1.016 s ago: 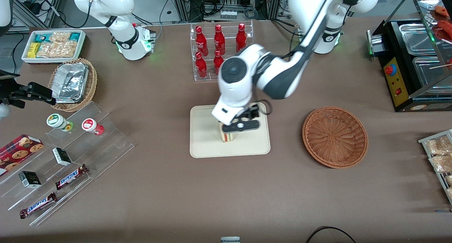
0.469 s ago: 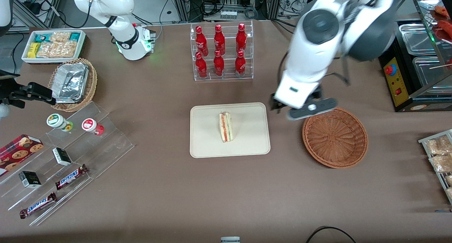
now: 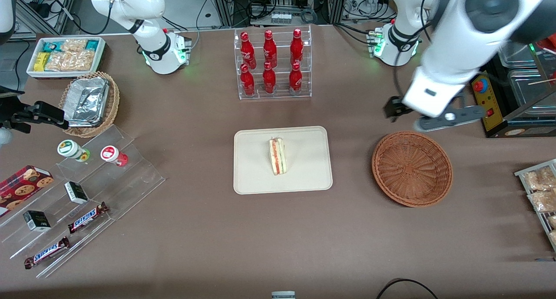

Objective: Place sandwich from basket to tray

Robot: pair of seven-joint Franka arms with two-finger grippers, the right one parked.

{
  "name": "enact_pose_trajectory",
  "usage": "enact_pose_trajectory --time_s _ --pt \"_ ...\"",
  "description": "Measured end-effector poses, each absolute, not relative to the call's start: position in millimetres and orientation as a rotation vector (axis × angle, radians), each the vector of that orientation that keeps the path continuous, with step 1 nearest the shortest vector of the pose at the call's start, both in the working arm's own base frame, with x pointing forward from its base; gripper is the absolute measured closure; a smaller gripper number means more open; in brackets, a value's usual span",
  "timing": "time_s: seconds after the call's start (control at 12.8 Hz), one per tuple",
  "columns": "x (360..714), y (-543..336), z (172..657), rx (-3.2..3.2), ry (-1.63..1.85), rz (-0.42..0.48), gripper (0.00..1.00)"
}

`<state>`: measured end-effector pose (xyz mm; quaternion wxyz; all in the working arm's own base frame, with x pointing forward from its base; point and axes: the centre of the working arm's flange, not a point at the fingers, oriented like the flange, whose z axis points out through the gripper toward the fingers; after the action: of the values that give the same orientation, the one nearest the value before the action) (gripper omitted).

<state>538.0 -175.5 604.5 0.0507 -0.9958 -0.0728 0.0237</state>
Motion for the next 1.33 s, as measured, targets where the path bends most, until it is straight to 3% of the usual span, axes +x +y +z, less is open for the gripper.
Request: enact_pose_trajectory --time_s 0.47,1.33 --pt "532 -61 638 -3.047 -0.151 0.107 0.00" --pt "532 -30 642 -3.127 0.040 0.113 0.00"
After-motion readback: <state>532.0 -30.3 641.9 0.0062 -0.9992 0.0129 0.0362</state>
